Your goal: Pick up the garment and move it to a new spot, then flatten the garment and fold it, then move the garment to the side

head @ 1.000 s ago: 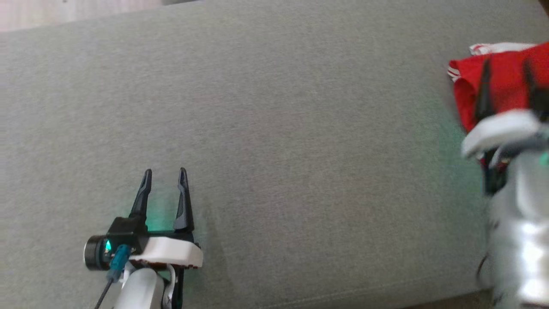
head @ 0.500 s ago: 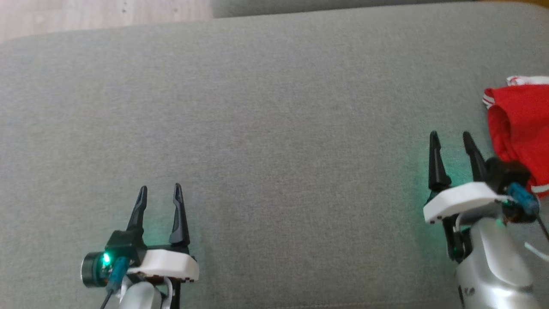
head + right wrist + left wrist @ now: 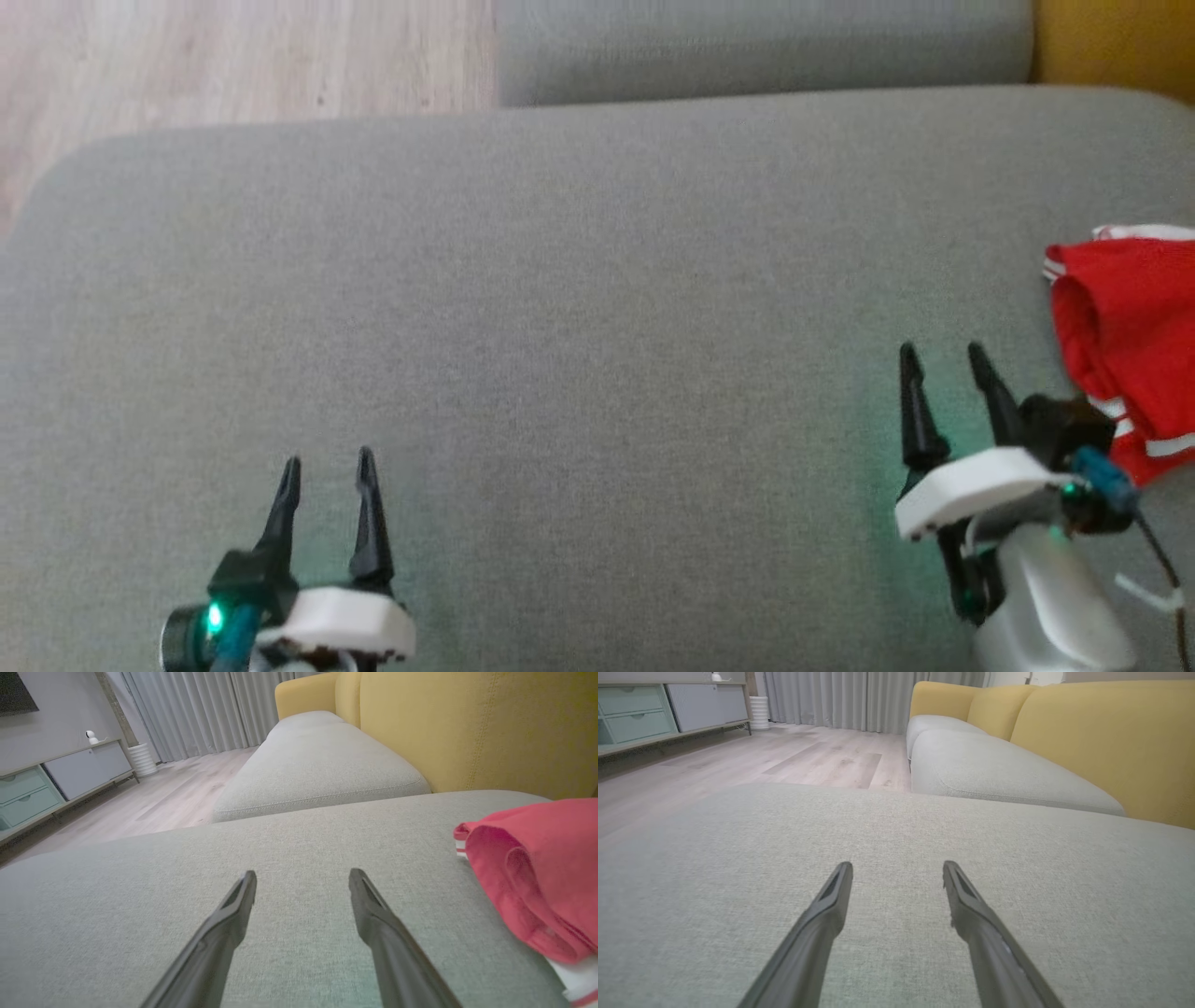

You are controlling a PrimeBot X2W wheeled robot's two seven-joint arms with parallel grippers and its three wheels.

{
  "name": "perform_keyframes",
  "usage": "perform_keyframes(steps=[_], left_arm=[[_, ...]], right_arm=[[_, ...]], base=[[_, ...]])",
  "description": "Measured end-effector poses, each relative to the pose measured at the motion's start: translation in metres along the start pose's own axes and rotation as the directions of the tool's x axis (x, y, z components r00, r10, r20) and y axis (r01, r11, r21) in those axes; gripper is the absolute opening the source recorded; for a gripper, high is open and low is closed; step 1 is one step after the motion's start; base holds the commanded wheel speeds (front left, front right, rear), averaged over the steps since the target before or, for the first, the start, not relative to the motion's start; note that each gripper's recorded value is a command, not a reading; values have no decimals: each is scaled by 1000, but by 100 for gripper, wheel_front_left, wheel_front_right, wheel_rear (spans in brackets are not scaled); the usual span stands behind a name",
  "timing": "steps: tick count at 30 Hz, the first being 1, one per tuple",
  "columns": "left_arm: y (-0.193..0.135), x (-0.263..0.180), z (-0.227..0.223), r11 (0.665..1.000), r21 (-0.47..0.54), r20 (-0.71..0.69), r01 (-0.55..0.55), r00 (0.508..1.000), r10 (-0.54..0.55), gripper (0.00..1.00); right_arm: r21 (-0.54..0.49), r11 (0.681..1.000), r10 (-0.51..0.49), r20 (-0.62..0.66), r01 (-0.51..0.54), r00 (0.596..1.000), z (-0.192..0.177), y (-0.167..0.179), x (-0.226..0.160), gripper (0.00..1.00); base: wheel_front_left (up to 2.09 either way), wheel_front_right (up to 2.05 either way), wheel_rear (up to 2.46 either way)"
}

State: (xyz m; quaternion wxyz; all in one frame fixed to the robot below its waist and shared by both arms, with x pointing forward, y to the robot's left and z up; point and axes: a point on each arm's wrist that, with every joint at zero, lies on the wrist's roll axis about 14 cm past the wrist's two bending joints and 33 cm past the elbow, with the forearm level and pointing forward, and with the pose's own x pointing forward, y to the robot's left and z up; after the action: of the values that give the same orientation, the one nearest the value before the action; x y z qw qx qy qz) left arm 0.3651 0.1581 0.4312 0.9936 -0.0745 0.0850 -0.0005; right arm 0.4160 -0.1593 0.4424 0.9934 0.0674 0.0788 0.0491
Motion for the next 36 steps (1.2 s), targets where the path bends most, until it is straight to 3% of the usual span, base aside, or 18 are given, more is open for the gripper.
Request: perform_keyframes(steps=[12, 13, 22, 36], left_arm=[[6, -21, -2, 1000, -15, 4, -5, 1000, 5, 100], [6, -22, -3, 1000, -24, 3, -2, 1000, 2, 0], [15, -44, -47, 998, -45, -138, -39, 990, 33, 0], [19, -39, -43, 975, -204, -149, -87, 987, 56, 0]], right_arm=[[7, 1000, 28, -2, -28, 1000, -4, 11, -27, 100], [7, 999, 33, -1, -33, 999, -4, 12, -27, 0], [54, 998, -4, -175, 14, 985, -64, 5, -59, 0], [216, 973, -49, -138, 78, 989, -49, -4, -53, 0]], base=[[0, 0, 0], [0, 0, 0], [0, 0, 0], [0, 0, 0]])
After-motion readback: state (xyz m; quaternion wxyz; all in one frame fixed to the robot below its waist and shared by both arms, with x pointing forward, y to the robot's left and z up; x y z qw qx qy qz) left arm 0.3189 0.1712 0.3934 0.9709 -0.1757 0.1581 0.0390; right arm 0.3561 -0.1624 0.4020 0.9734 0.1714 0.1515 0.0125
